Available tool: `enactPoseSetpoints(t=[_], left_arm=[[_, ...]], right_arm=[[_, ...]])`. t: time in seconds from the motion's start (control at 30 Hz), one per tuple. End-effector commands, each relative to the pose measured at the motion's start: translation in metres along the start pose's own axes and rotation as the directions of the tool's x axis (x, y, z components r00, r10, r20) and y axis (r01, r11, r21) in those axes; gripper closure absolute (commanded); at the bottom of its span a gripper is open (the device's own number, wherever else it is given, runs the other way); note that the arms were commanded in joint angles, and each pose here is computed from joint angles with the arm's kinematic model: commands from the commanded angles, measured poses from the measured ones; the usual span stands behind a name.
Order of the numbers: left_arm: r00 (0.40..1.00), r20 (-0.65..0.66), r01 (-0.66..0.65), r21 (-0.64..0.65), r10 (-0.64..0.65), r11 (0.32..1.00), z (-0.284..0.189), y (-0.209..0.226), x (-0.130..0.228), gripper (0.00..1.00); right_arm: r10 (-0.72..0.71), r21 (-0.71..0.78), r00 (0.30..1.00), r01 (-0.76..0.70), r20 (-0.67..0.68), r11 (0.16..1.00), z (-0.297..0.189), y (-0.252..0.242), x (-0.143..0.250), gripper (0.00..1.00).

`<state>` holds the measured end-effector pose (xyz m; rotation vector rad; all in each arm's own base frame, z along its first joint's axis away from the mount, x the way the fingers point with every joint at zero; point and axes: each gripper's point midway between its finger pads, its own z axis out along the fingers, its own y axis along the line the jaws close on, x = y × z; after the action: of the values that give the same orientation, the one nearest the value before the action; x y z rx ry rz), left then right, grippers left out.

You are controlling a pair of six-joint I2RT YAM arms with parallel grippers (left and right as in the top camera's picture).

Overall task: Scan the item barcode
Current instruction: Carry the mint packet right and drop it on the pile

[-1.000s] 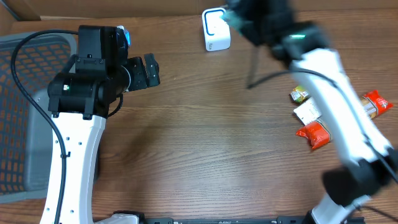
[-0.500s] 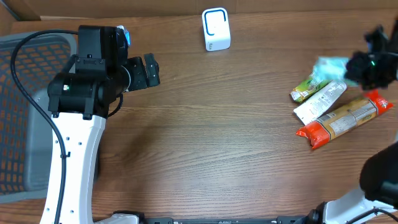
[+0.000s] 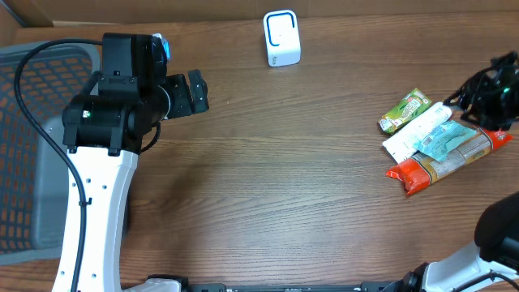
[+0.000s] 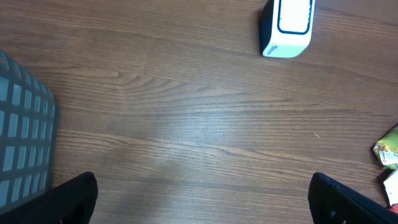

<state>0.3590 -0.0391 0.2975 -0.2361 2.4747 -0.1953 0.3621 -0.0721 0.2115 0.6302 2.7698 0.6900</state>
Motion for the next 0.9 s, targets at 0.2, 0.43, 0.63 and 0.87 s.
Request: enactPoseSetpoints(t=[0.2,0.43,0.63,0.87], left_arm=[[1.000,0.006,-0.013,0.006,0.013,1.000,-0.002,-0.002,-0.002,0.00],[1.000,0.006,-0.013,0.006,0.013,1.000,-0.002,-0.002,-0.002,0.00],[1.000,0.006,-0.013,0.006,0.013,1.000,-0.002,-0.002,-0.002,0.00],[1.000,0.006,-0.013,0.006,0.013,1.000,-0.002,-0.002,-0.002,0.01]], right_arm=[[-0.358,-0.188,0.879,0.427,0.314,0.884,-0.143,0.154,0.083,0.00],[-0.518,-0.173,0.709,0.654,0.479,0.736,-0.200,0.193,0.182,0.00],[-0.538,-0.050,0.601,0.693,0.592,0.719,-0.233,0.180,0.221,0.00],[-0.581,0.147,0.472,0.679,0.663,0.719,-0.254,0.152,0.249,0.00]])
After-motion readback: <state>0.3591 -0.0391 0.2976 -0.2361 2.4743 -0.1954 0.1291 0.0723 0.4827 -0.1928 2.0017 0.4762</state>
